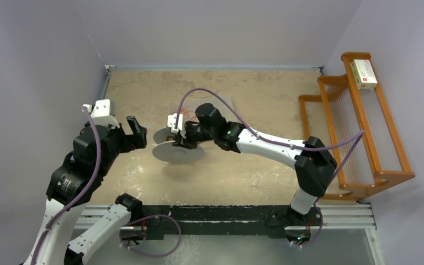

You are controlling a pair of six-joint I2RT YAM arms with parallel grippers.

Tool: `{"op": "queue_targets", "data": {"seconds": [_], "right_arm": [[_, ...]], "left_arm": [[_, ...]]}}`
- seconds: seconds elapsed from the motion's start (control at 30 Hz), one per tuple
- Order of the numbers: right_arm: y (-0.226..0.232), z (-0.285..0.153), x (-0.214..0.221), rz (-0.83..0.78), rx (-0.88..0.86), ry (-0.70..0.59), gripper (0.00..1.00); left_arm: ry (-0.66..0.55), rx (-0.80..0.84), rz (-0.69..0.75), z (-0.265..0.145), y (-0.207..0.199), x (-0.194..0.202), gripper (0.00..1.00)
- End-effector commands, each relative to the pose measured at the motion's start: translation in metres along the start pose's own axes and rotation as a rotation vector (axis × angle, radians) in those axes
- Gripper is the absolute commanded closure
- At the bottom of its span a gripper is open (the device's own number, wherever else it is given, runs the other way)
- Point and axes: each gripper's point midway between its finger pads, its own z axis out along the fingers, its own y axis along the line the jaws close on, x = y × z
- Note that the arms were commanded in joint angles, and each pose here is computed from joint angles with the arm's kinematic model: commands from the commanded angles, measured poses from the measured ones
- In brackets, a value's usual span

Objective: Wrap the cables

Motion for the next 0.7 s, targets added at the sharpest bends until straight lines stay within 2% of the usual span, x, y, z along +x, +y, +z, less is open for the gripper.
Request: {"op": "queue_targets", "data": {"seconds": [0.0, 0.5, 0.67], "right_arm": [[-0.006, -0.013, -0.038, -0.049, 0.007, -0.083, 0.75], [-0.008, -0.01, -0.049, -0.058, -0.007, -0.108, 0.75], [-0.009, -0.008, -0.048, -0.058, -0.005, -0.108, 0.68]], "left_arm": [[-0.04, 0.008, 0.002, 0.001, -0.003, -0.011, 0.07], [-0.042, 0.003, 0.002, 0.0, -0.001, -0.011, 0.07], [-0.043, -0.004, 0.005, -0.002, 0.001, -0.011, 0.07]]}}
